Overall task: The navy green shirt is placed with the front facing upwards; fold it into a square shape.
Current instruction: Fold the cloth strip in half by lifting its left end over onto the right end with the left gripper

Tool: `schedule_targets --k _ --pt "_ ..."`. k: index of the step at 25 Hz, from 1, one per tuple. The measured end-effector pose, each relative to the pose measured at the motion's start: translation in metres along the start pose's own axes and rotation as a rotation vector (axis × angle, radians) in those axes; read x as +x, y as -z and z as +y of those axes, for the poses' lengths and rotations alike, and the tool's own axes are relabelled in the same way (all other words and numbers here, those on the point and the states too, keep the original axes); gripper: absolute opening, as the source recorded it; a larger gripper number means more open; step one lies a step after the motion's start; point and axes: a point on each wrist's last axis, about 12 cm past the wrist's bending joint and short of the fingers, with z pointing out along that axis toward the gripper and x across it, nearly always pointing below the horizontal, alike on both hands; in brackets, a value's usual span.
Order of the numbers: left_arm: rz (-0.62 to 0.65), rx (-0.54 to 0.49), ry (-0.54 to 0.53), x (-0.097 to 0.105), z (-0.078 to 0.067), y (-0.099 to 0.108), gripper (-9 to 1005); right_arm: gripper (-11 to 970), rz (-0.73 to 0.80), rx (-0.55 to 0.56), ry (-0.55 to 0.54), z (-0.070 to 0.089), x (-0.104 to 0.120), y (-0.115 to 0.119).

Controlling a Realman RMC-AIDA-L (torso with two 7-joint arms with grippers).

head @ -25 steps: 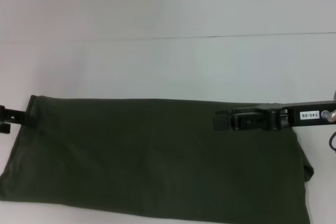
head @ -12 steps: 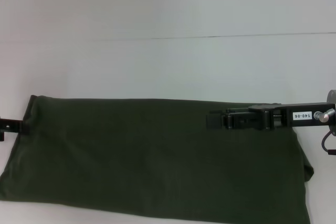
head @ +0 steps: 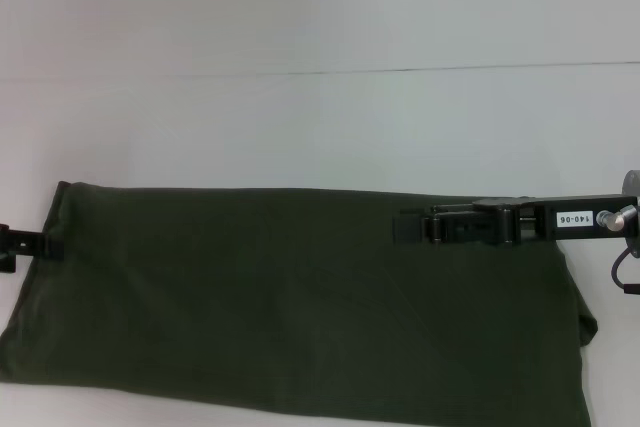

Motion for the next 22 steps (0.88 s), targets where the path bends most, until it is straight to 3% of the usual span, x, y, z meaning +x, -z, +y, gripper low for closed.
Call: schedule_targets --k 22 --pt "0.021 0.01 0.003 0.005 -0.0009 -0.0052 855 802 0.009 -0.001 -0.004 0.0002 -0.0001 -0.001"
